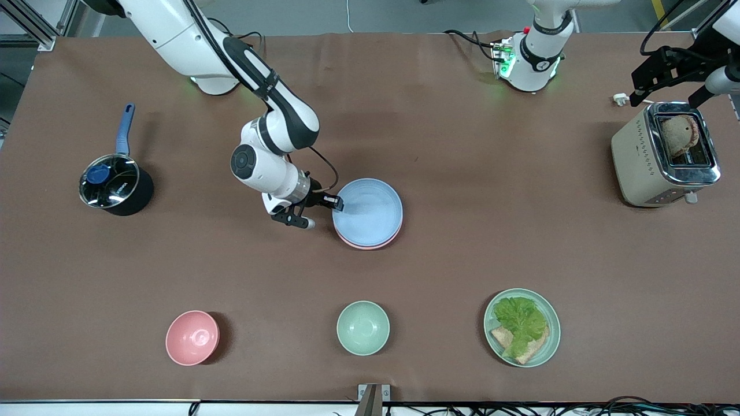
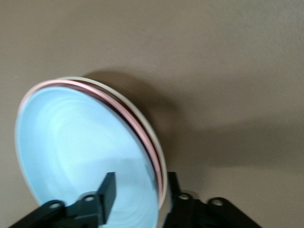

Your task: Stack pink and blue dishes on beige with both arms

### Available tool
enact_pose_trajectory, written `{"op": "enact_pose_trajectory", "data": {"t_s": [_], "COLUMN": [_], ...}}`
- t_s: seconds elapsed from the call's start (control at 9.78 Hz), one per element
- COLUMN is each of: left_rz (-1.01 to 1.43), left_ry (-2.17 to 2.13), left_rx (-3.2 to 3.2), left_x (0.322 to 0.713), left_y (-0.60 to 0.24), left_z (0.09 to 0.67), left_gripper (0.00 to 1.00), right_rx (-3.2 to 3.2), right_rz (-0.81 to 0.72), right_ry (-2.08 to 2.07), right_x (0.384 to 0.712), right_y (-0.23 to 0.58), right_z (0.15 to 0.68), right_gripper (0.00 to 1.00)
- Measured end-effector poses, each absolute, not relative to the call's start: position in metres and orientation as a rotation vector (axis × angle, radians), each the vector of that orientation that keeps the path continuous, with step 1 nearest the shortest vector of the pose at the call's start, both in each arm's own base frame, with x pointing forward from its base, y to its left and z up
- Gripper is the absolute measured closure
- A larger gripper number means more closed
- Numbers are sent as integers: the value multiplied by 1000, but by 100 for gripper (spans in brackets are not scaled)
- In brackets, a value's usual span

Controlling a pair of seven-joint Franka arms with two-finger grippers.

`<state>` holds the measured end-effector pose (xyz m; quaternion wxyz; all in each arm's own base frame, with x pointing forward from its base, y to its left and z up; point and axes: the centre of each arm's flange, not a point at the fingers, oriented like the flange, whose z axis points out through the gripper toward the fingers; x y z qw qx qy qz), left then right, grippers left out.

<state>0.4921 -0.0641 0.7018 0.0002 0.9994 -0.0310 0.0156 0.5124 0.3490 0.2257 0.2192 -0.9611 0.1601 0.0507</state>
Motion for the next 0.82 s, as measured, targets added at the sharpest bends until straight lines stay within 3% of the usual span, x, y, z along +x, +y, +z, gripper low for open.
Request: {"op": "enact_pose_trajectory", "data": {"t_s": [0.2, 0.31, 0.82], "left_rz": [50, 50, 45], "left_ry": [-82, -65, -59], "left_rx": [3140, 3140, 3141], "left_x": [492, 493, 496], "left_y": [-59, -52, -50], "left_z": [702, 702, 699], "left_gripper": [0, 0, 0], "right_rx": [-2646, -2665, -3072], "right_rz": [138, 117, -9], "right_ry": [414, 385, 310], "right_x": [524, 532, 556], "right_y": [339, 320, 156], "right_z": [278, 315, 474], "right_gripper": [11, 0, 0]}}
